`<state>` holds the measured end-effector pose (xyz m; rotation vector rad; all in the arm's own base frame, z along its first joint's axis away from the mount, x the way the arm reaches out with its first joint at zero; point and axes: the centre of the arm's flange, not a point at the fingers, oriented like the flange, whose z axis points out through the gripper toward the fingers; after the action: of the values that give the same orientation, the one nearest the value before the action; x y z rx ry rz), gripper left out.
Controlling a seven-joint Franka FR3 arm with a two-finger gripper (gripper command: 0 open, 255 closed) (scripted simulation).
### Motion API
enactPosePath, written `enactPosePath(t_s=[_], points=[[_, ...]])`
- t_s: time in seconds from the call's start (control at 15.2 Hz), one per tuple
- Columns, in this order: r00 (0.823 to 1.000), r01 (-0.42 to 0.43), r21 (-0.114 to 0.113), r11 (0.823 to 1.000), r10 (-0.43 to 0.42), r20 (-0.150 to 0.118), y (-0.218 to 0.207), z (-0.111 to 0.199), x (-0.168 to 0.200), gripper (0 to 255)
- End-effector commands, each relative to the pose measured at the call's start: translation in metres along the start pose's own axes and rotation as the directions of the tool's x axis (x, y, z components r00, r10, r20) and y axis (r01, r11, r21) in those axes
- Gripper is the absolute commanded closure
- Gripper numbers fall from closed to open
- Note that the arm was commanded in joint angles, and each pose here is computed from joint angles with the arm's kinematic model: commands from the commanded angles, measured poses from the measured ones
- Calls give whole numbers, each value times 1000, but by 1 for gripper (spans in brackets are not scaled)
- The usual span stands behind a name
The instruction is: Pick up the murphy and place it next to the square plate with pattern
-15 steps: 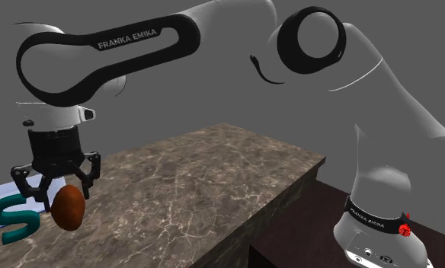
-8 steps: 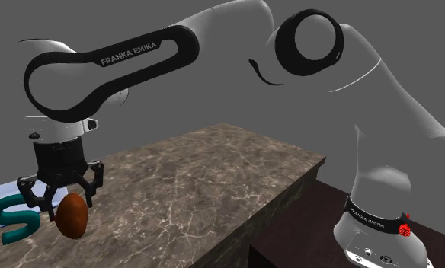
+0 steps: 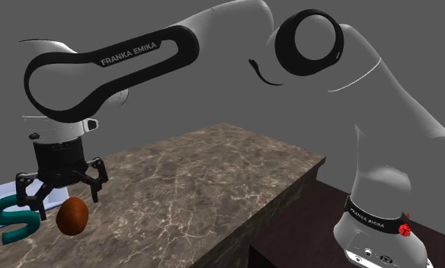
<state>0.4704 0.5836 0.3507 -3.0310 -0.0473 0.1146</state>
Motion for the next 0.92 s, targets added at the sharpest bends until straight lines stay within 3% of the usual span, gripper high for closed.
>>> enactPosePath(t_s=[0.0,0.07,0.33,0.86], points=[[1000,0,0,1000,0,0,0,0,0,0],[1000,0,0,1000,0,0,0,0,0,0],[1000,0,0,1000,0,0,0,-50,0,0],[1000,0,0,1000,0,0,0,-50,0,0]])
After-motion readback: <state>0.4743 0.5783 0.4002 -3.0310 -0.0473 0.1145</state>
